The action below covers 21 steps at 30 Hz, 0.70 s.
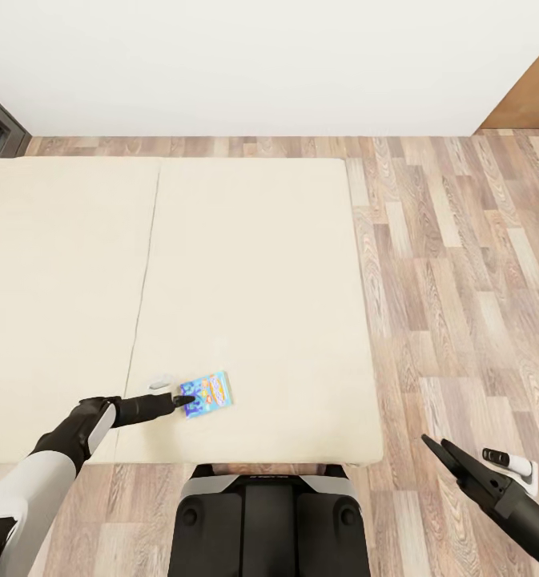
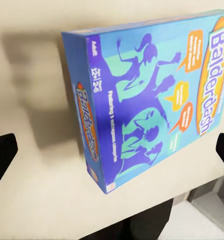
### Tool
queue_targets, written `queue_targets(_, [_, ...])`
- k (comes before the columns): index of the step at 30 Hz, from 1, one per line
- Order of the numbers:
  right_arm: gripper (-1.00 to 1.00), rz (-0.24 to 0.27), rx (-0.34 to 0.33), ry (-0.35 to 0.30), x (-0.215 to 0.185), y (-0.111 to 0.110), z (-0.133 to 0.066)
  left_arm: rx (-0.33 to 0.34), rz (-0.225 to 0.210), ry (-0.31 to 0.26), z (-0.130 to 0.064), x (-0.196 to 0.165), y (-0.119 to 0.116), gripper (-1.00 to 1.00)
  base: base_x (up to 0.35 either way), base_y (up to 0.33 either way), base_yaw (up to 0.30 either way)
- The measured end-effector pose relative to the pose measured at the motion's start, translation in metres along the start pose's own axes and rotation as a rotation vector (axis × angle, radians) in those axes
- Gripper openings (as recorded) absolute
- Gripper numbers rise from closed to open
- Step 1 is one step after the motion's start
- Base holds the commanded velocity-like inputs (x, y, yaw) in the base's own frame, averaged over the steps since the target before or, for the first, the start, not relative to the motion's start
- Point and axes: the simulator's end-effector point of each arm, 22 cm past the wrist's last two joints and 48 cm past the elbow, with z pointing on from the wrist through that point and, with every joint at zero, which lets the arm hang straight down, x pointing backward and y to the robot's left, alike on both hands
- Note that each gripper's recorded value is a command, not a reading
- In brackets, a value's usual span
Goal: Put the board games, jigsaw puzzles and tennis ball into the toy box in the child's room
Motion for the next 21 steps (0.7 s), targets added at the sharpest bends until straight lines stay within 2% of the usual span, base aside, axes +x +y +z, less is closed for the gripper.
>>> queue_targets(3, [1.0, -0.008, 0.008, -0.012, -0.0049, -0.0009, -0.0036, 0.016, 0.0, 0.0, 0.0, 0.0, -0.0035, 1.0, 0.0, 0.0, 0.0])
queue_targets(21, [1.0, -0.012, 0.012, -0.017, -0.0069, -0.0013, -0.0051, 0.016, 0.0, 0.0, 0.0, 0.0, -0.0035, 1.0, 0.0, 0.0, 0.0])
